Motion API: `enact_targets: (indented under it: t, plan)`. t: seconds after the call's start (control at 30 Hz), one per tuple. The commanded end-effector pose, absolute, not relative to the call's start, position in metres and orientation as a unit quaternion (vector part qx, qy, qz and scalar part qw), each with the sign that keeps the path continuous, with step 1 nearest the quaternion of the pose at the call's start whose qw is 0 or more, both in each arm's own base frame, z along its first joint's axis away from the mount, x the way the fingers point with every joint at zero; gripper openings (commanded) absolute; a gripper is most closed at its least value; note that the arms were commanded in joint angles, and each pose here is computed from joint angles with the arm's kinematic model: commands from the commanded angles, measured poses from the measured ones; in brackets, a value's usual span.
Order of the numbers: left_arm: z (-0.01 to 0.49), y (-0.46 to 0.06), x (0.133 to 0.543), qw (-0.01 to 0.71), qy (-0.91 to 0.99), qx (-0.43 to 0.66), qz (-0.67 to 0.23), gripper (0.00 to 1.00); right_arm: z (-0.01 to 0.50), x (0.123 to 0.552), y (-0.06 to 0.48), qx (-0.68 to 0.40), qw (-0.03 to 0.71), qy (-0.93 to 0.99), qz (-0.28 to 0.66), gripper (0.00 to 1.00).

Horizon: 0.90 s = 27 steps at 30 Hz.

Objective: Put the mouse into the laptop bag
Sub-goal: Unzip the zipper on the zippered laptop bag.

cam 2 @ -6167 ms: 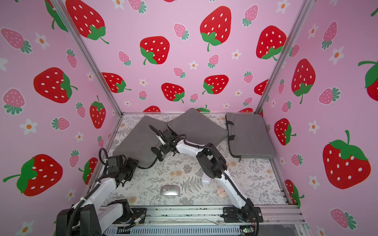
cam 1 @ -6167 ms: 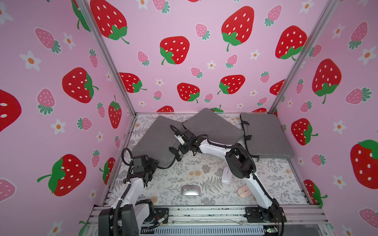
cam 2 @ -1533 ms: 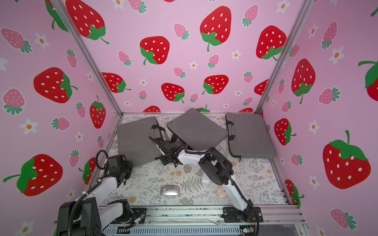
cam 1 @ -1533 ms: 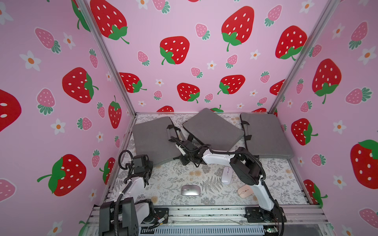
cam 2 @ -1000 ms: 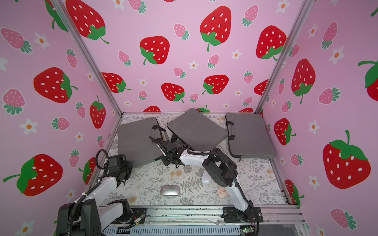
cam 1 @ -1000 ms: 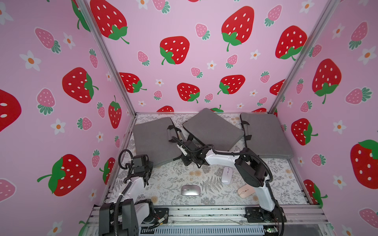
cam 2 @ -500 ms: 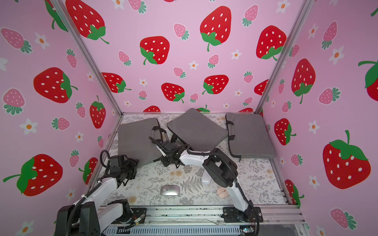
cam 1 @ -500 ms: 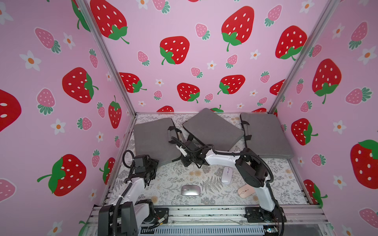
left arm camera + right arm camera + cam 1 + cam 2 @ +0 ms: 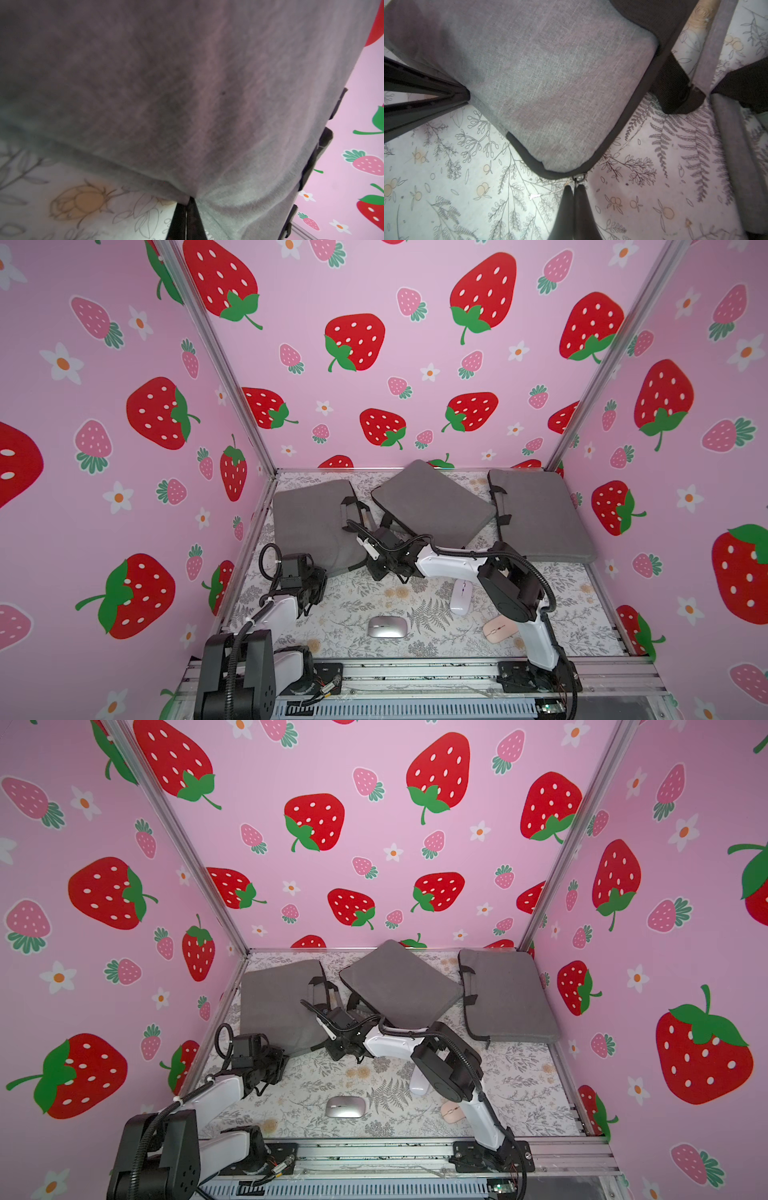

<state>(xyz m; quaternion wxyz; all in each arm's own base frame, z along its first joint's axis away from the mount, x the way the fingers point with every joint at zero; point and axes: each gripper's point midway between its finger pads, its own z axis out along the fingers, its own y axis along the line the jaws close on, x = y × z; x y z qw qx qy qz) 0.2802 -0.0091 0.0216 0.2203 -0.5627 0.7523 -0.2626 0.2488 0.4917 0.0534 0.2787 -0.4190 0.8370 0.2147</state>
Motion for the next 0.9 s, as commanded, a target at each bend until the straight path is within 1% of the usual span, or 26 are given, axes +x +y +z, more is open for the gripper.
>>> enact_targets:
  t: [0.0, 0.5, 0.73, 0.87]
  plan:
    - [0.019, -0.009, 0.284, 0.214, 0.749, -0.570, -0.260, 0.00, 0.064, 0.231, 0.503, -0.430, 0.271, 0.829, 0.233, 0.00]
    - [0.024, -0.010, 0.286, 0.218, 0.744, -0.574, -0.265, 0.00, 0.057, 0.192, 0.543, -0.469, 0.249, 0.810, 0.248, 0.00]
    - [0.029, -0.003, 0.280, 0.229, 0.740, -0.582, -0.248, 0.00, 0.047, 0.204, 0.514, -0.465, 0.264, 0.821, 0.199, 0.00]
    - [0.033, -0.002, 0.279, 0.234, 0.739, -0.582, -0.247, 0.00, 0.039, 0.202, 0.498, -0.465, 0.255, 0.826, 0.189, 0.00]
